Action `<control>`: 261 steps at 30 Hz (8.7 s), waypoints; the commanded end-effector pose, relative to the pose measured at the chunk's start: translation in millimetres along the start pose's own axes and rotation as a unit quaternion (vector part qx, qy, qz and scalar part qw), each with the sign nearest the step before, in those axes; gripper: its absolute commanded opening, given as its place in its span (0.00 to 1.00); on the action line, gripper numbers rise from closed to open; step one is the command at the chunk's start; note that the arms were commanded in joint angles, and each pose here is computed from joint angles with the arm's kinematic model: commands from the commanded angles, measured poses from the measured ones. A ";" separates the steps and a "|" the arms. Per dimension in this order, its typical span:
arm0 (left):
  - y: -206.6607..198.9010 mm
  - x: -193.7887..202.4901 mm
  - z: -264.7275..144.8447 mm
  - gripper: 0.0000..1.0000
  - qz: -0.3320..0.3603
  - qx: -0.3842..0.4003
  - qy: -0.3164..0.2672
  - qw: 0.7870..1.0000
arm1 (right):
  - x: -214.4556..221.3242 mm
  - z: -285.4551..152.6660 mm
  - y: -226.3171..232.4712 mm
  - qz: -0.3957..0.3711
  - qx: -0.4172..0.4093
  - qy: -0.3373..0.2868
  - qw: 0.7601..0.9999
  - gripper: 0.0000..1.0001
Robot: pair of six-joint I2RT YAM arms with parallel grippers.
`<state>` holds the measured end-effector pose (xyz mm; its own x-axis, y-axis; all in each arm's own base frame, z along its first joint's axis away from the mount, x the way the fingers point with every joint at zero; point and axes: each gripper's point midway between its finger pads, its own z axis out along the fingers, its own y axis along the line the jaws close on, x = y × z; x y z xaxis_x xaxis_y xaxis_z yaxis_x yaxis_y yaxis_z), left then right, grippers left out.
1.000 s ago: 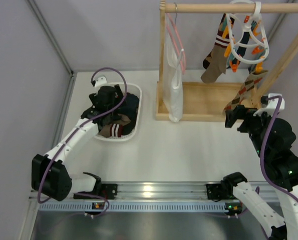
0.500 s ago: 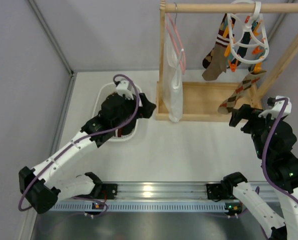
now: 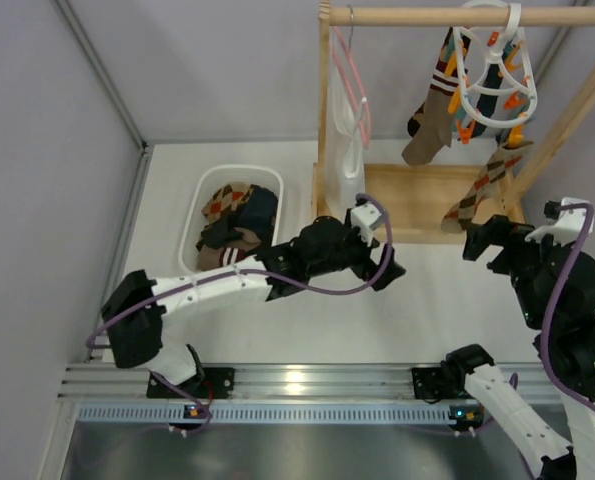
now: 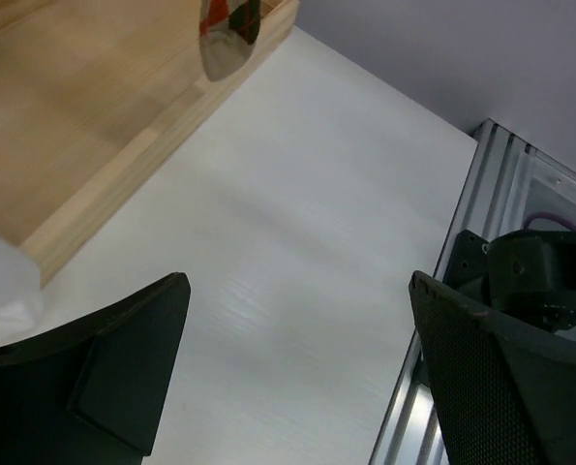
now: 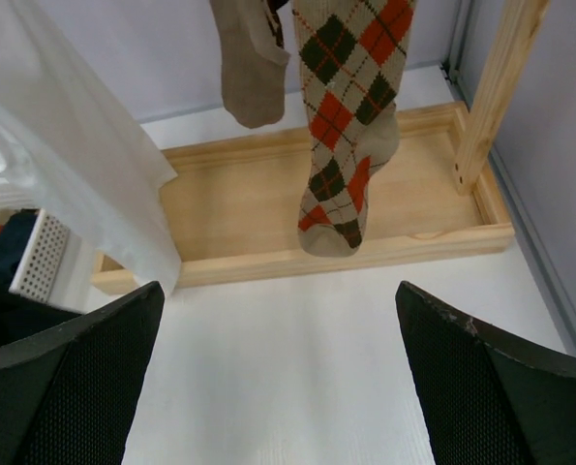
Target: Remove the socks clipped to the hanger
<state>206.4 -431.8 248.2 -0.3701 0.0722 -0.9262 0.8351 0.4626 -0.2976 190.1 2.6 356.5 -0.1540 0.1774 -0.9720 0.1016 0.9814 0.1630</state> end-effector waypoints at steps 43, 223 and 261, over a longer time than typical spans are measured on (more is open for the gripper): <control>47.6 -57.5 165.8 0.00 -0.059 0.025 -0.110 0.992 | -53.7 -48.6 8.2 0.000 -0.069 -0.079 0.995 0.99; 351.0 -33.8 -192.2 0.82 -0.307 -0.480 -0.075 0.818 | -43.2 53.7 64.1 -0.001 -0.105 -0.035 0.994 0.99; -24.5 -10.3 -40.6 0.98 -0.109 0.013 -0.002 0.994 | 11.9 105.5 -37.0 0.117 0.066 0.005 0.991 1.00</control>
<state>176.0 -386.8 215.8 -0.5985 0.0744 -0.7977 0.6819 0.5699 -0.4584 266.8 -36.8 341.9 -0.0760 0.3626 -0.9288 0.2503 0.9087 0.3342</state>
